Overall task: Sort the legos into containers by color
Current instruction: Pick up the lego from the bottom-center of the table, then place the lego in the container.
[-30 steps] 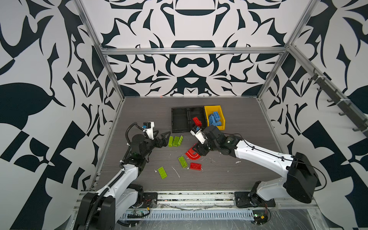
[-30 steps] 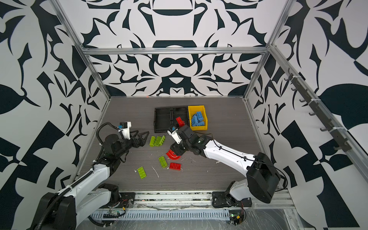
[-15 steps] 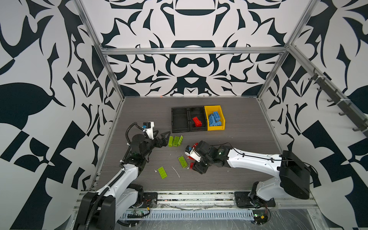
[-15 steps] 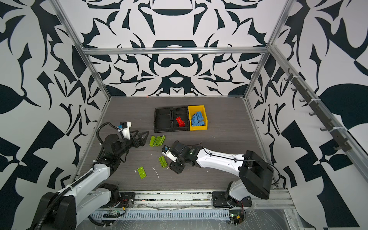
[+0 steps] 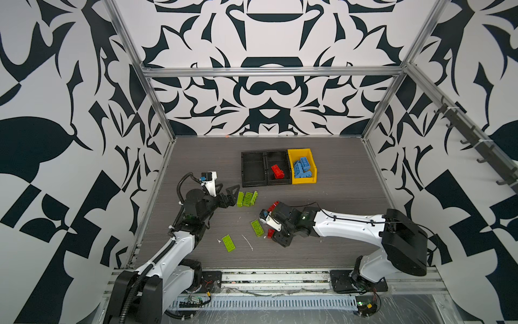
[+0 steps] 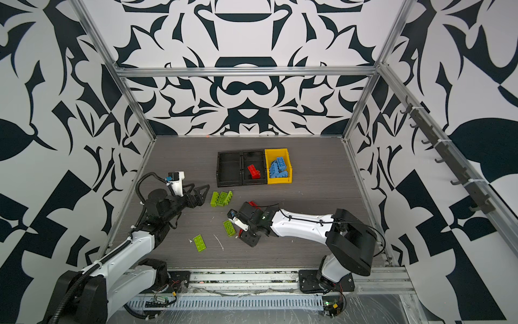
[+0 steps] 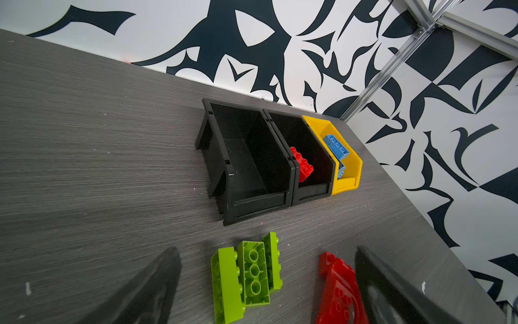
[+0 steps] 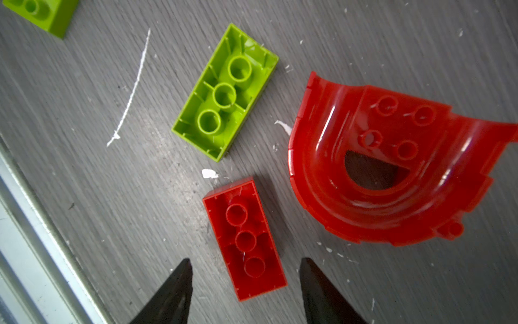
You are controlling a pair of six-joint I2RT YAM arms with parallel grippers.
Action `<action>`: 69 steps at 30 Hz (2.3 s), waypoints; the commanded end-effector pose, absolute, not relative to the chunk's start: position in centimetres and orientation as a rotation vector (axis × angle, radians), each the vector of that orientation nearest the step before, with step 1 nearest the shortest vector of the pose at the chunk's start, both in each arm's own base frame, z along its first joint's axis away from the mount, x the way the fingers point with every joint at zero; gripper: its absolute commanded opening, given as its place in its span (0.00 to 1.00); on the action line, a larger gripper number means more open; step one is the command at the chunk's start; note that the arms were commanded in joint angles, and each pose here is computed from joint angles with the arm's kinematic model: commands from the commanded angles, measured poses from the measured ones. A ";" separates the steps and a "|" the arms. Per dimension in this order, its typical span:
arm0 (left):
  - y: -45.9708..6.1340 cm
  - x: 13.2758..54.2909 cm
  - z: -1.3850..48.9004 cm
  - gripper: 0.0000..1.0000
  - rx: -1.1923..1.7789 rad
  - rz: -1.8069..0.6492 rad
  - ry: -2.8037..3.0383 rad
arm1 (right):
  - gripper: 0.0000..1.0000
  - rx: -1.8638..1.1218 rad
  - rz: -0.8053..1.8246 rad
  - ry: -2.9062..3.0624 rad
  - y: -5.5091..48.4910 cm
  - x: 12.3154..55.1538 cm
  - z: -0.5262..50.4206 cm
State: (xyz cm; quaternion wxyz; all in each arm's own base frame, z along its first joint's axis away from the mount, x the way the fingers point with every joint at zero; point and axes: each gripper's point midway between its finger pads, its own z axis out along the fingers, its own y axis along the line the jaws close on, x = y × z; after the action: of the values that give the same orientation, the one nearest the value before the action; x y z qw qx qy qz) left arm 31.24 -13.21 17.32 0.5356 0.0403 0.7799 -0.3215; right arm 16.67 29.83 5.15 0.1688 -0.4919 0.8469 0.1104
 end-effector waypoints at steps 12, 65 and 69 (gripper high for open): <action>-13.0 31.1 16.9 1.00 0.087 -0.757 1.863 | 0.63 -1.422 0.315 2.380 31.0 17.2 4.4; -13.0 31.1 17.0 1.00 0.077 -0.761 1.864 | 0.28 -0.561 0.379 2.279 28.0 40.4 16.8; -13.0 31.0 17.0 0.99 0.075 -0.766 1.864 | 0.30 -0.511 0.363 2.295 27.8 43.7 15.9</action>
State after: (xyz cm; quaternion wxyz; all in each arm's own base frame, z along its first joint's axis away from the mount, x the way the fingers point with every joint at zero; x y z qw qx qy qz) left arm 31.38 -12.96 17.36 0.5386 0.0339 0.7801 -0.3166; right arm 41.04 27.52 13.43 0.3365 -0.2223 0.9053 0.1337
